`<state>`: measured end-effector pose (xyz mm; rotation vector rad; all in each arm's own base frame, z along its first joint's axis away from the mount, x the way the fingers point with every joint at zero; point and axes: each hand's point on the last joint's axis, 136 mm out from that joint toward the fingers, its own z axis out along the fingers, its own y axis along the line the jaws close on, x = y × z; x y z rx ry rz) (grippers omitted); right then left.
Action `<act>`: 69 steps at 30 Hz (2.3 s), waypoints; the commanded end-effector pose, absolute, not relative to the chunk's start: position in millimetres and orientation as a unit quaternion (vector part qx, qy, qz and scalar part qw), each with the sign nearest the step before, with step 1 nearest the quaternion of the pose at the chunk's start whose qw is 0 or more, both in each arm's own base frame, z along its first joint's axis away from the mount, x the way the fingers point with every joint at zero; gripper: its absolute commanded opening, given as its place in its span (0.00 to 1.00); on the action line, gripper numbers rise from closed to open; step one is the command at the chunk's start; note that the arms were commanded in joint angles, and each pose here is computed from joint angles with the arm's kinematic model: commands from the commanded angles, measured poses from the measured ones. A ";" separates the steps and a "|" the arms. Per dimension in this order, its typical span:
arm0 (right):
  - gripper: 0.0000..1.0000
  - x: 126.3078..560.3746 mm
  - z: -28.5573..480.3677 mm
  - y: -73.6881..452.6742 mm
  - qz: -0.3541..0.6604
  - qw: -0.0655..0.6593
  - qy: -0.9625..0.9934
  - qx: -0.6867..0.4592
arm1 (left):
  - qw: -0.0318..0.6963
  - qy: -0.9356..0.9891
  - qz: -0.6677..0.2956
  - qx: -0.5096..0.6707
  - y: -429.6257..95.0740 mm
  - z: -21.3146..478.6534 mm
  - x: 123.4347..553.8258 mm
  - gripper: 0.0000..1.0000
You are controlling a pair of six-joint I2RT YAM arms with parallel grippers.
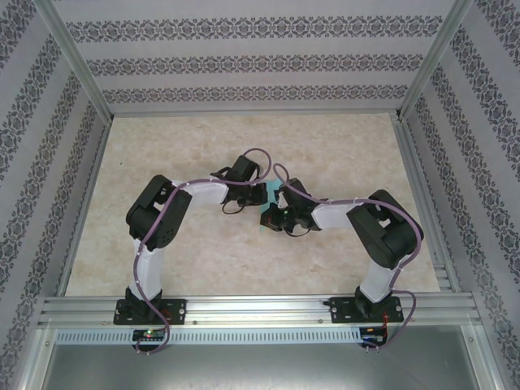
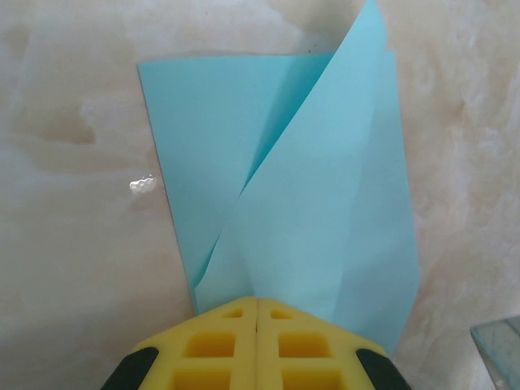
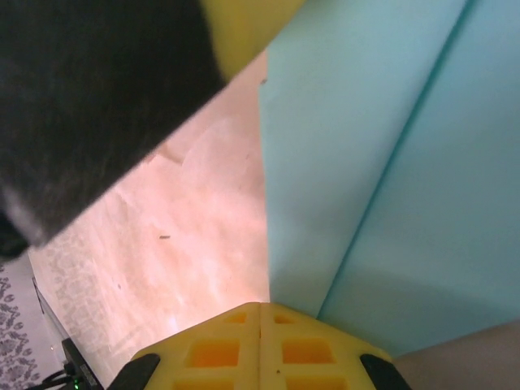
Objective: Fold a paper plane with a square sheet of paper (pick it up from the middle)
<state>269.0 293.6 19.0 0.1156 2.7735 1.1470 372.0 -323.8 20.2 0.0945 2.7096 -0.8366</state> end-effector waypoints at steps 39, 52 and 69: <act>0.05 317.8 37.5 279.1 0.399 0.128 0.905 0.076 | 0.084 0.966 -0.246 0.018 -301.9 -17.2 342.0 0.00; 0.05 285.9 -1.6 278.3 0.366 0.064 0.926 0.064 | 0.085 0.965 -0.247 0.020 -303.1 -14.0 343.5 0.00; 0.05 230.9 -21.9 281.1 0.321 0.022 0.945 0.063 | 0.086 0.968 -0.235 0.010 -297.3 -20.2 342.7 0.00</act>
